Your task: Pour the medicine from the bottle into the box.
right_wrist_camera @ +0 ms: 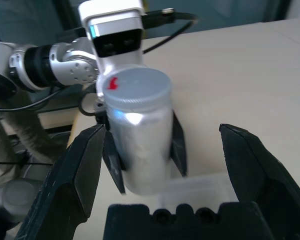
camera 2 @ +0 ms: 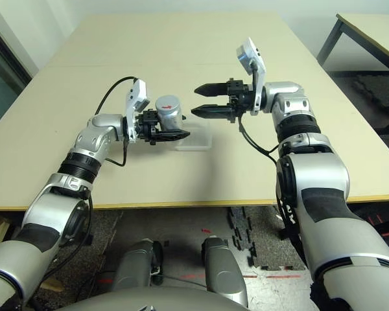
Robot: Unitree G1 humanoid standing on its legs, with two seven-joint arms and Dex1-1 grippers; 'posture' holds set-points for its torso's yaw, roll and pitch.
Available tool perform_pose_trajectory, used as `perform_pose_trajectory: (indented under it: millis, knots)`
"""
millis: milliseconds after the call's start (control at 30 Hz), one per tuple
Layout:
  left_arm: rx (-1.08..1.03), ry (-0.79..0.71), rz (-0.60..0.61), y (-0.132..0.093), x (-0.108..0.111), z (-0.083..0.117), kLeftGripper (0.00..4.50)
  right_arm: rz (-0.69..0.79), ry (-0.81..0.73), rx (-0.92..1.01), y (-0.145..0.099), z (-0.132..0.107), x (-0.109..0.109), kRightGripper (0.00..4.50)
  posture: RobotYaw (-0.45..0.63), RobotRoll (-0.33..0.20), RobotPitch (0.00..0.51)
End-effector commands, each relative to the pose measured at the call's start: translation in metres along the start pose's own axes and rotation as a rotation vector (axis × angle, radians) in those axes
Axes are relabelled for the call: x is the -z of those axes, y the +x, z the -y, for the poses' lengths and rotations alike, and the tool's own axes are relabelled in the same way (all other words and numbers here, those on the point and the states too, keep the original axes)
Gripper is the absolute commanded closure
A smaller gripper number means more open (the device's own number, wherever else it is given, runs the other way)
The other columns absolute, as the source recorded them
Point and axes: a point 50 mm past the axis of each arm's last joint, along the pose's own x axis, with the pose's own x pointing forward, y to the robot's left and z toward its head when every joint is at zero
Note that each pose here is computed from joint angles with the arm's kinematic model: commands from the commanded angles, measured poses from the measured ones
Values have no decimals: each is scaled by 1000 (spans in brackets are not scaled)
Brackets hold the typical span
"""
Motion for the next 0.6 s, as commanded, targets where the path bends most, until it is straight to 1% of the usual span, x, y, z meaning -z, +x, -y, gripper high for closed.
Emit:
perform_pose_trajectory:
  millis: [33, 267, 600]
  knots:
    - [4, 11, -19, 0, 0, -1, 1821, -3, -14, -32, 8, -2, -2, 0, -182, 0, 52]
    - [0, 12, -19, 0, -1, -2, 1821, -6, -23, -68, 21, -3, -2, 0, -174, 0, 52]
    - [12, 10, -22, 4, 0, 0, 1821, 4, -38, -36, 31, -1, -3, 0, -174, 0, 56]
